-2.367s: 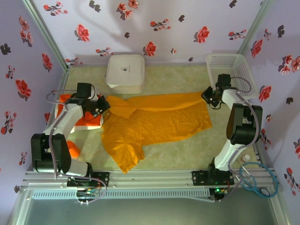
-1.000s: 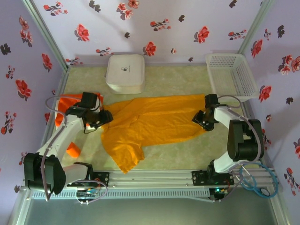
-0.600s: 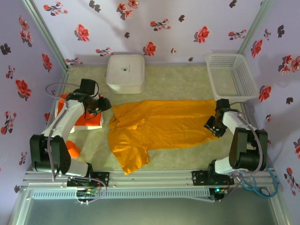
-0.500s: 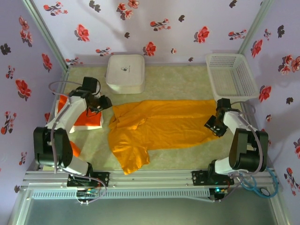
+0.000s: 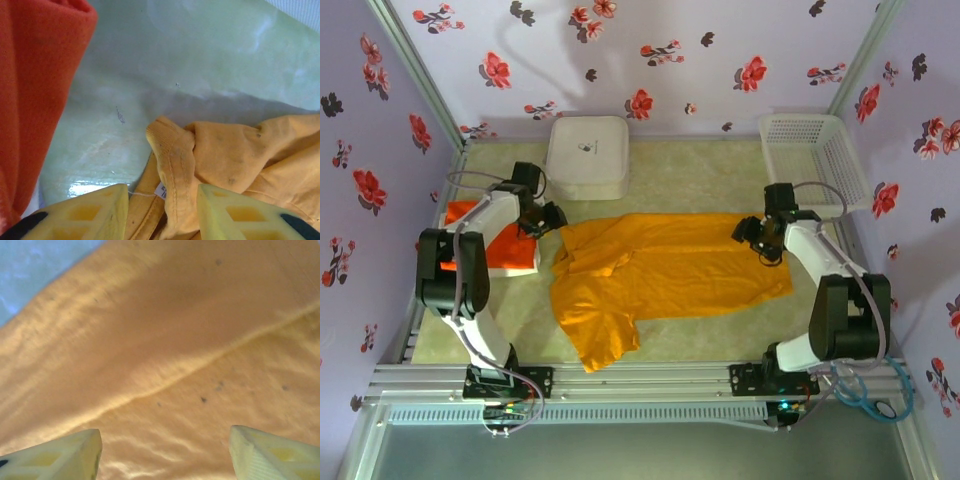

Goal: Fold and stack the t-shirts

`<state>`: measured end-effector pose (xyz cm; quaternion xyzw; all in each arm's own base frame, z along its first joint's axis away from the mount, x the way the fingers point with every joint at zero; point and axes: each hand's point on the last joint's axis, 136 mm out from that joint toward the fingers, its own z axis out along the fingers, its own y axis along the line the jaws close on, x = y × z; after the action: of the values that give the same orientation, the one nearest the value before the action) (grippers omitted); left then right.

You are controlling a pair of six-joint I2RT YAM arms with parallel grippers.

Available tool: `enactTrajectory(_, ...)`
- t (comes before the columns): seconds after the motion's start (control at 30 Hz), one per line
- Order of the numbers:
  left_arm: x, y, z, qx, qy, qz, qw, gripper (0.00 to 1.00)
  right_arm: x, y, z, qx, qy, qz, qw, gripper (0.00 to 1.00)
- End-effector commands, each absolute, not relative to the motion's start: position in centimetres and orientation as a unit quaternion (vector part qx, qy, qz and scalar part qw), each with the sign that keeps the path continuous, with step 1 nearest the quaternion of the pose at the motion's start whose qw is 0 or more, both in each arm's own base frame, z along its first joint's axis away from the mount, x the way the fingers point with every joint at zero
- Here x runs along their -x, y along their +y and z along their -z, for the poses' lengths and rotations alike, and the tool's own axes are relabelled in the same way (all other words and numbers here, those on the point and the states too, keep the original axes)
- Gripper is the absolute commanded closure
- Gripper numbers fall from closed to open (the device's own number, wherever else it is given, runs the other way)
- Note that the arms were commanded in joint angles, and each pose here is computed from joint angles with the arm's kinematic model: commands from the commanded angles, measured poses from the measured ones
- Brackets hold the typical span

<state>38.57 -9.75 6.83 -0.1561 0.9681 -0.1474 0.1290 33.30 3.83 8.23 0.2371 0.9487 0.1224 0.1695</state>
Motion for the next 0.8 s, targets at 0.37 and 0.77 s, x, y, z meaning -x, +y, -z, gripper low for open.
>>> enactTrajectory(0.37, -41.8, -12.0, -5.6, 0.182, 0.957, 0.178, 0.140, 0.69, -38.8, 5.3, -4.5, -0.234, 0.952, -0.113, 0.163, 0.41)
enactTrajectory(0.77, -43.0, -11.7, -6.1, 0.190, 0.954, 0.172, 0.157, 0.98, -39.0, 4.4, -2.3, -0.249, 0.956, -0.077, 0.136, 0.49)
